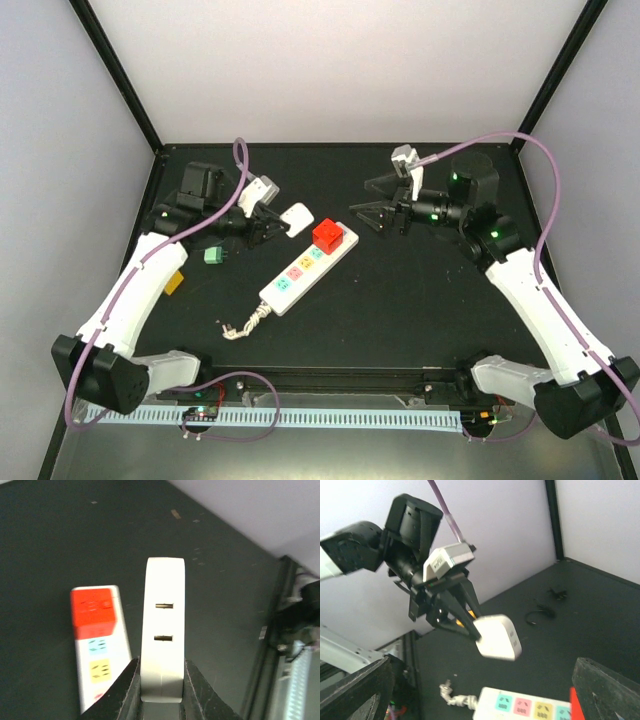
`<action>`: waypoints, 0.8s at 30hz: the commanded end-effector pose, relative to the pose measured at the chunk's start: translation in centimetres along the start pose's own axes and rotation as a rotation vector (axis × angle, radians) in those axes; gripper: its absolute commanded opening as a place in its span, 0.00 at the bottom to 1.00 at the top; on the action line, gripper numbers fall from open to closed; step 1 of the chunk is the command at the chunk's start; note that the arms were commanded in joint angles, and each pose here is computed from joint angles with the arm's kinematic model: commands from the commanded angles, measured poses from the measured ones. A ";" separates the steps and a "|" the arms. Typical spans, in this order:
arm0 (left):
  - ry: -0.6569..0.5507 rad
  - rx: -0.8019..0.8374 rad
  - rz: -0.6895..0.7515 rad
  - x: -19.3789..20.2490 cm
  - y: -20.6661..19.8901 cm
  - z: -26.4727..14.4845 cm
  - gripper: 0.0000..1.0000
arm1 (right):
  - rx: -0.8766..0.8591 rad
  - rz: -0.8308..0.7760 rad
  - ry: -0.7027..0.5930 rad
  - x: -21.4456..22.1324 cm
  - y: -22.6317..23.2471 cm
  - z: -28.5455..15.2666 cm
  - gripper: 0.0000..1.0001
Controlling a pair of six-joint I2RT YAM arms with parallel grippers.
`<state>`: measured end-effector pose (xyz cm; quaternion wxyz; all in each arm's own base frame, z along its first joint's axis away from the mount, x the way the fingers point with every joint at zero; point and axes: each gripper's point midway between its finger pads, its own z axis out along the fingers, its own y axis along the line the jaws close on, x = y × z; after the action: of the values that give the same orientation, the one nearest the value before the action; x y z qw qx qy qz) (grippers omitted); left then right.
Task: Pull the plug off the socket
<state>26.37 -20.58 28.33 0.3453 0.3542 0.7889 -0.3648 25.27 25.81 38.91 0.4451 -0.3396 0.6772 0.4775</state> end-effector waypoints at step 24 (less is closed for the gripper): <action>0.318 -0.211 -0.278 9.5 20.8 3.0 0.05 | 0.209 -0.203 0.152 8.8 -1.7 -4.2 1.00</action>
<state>37.69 -11.14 12.58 0.1971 0.2601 0.9058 -0.2701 22.61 21.27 31.05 0.4662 -0.3832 0.7244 0.3333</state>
